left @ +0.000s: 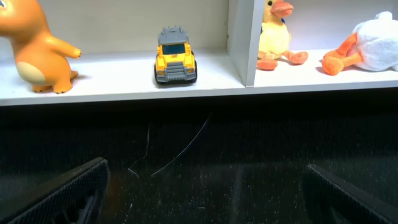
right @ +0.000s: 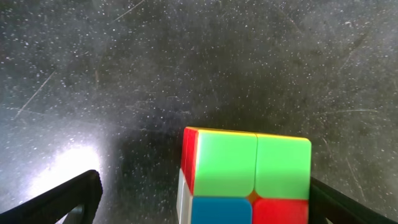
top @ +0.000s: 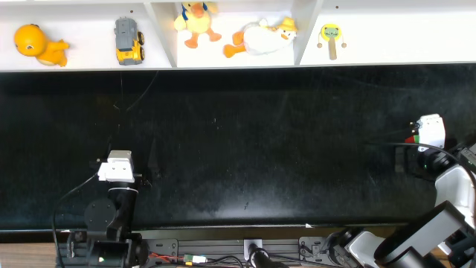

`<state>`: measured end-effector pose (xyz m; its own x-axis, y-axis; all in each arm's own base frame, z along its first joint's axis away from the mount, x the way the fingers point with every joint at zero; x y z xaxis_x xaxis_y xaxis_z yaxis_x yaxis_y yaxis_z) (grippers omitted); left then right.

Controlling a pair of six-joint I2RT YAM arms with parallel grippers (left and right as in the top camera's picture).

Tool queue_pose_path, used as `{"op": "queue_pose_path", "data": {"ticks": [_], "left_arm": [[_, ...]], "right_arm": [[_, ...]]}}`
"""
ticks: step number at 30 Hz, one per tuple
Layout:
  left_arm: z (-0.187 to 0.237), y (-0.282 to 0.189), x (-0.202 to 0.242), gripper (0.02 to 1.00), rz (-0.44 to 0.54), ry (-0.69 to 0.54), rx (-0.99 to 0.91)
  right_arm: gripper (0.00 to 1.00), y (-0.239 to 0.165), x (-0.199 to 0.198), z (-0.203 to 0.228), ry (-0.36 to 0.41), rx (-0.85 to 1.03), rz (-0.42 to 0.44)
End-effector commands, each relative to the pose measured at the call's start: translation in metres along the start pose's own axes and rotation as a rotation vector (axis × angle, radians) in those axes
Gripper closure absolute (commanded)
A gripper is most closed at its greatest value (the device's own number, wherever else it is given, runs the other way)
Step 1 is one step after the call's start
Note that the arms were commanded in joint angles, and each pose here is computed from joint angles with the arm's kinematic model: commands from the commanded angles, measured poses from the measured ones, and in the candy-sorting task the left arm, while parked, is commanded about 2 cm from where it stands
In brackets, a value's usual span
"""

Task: Store Toys

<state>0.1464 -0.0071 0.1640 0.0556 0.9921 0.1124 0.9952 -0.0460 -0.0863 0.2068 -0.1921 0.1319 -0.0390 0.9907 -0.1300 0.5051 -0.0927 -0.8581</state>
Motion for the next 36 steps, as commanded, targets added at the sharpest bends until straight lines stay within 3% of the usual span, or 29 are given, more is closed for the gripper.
{"op": "queue_pose_path", "data": {"ticks": [1,9,15,17,19,24,31,36], "left_arm": [[0.0,0.0,0.001,0.02,-0.007,0.003,-0.006],[0.0,0.0,0.001,0.02,-0.007,0.003,-0.006],[0.0,0.0,0.001,0.023,-0.007,0.003,-0.006],[0.0,0.0,0.001,0.02,-0.007,0.003,-0.006],[0.0,0.0,0.001,0.02,-0.007,0.003,-0.006],[0.0,0.0,0.001,0.023,-0.007,0.003,-0.006],[0.0,0.0,0.001,0.02,-0.007,0.003,-0.006],[0.0,0.0,0.001,0.02,-0.007,0.003,-0.006]], "right_arm": [[0.007,0.004,0.001,0.001,0.05,-0.006,-0.009],[0.005,0.003,-0.002,0.003,0.209,-0.011,-0.012],[0.053,0.007,-0.002,0.005,0.222,-0.002,-0.02],[0.174,0.007,-0.002,0.005,0.222,-0.005,-0.018],[0.38,0.007,-0.002,0.005,0.22,-0.008,-0.016],[0.551,0.007,-0.004,0.004,0.22,-0.016,-0.009],[0.533,-0.003,-0.003,-0.022,0.208,-0.053,0.043],[0.527,-0.023,0.006,-0.07,0.123,-0.076,0.009]]}}
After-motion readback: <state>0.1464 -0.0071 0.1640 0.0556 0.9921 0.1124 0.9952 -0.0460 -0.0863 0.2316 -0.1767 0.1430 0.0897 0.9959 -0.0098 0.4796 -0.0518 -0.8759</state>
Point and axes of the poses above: each gripper's point midway between its finger pads, its own y axis out along the fingers, its own x axis along the line the jaws close on, z = x × y, the point moved 10 cm from there along -y, back along the fingers, and after that the axes turned 5 degrees about y, right-handed, at the moved point
